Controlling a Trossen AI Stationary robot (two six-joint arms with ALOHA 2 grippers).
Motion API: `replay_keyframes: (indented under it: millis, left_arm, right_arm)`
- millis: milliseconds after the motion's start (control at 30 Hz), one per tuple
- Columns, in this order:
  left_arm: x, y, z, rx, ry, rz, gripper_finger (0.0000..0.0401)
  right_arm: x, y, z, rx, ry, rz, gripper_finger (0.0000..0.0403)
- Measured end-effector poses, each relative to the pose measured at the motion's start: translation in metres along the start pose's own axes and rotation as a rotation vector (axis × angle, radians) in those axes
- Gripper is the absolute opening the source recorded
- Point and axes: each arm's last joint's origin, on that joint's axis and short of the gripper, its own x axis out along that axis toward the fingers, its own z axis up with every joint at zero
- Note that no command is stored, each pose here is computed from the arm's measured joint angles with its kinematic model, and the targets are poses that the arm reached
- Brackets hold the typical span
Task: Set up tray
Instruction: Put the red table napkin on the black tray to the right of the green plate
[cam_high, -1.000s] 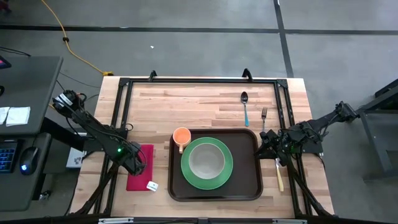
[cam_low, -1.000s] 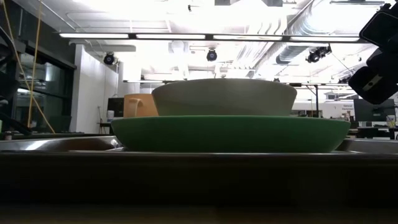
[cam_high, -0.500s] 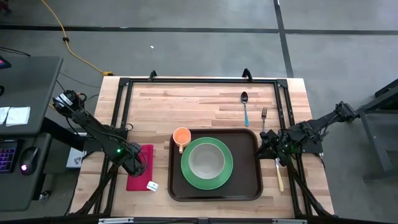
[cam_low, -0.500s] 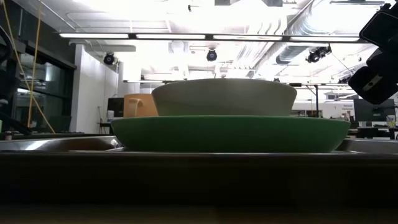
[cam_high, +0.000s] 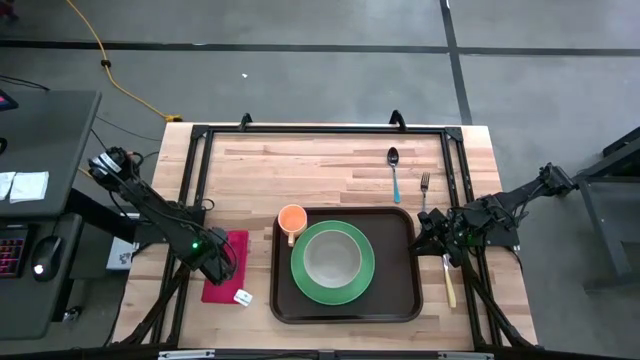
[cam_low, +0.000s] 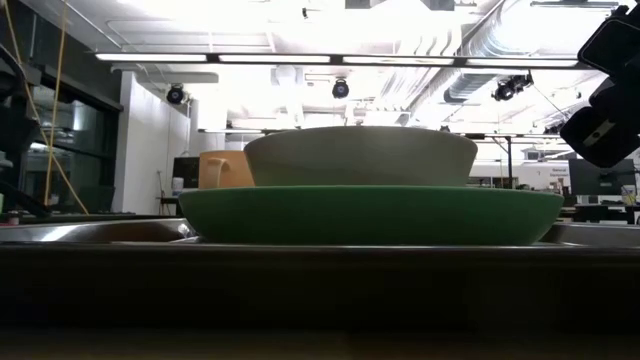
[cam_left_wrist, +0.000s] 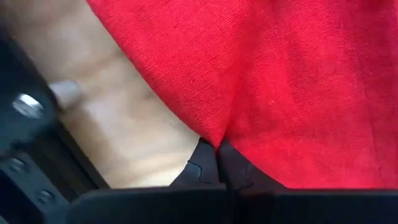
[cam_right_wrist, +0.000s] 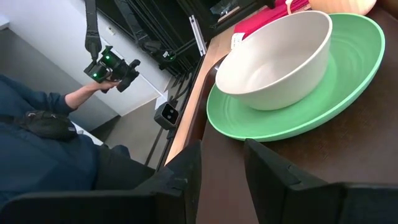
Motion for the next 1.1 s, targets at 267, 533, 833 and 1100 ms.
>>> replay_keyframes:
  millis: [267, 533, 833, 1100]
  left_arm:
    - [-0.012, -0.007, 0.0, -0.001, -0.068, -0.034, 0.001]
    - [-0.035, -0.019, -0.001, -0.002, -0.125, -0.081, 0.001]
    - [-0.073, -0.023, -0.002, 0.01, -0.15, -0.036, 0.001]
    - [-0.1, -0.024, -0.001, 0.022, -0.2, -0.024, 0.001]
  right_arm:
    - [0.0, 0.0, 0.0, -0.002, 0.001, 0.001, 0.0099]
    - [0.0, 0.0, 0.0, -0.003, 0.001, 0.001, 0.0099]
    - [0.0, 0.0, 0.0, -0.003, 0.0, 0.001, 0.0099]
    - [0.0, 0.0, 0.0, -0.003, 0.0, 0.001, 0.0099]
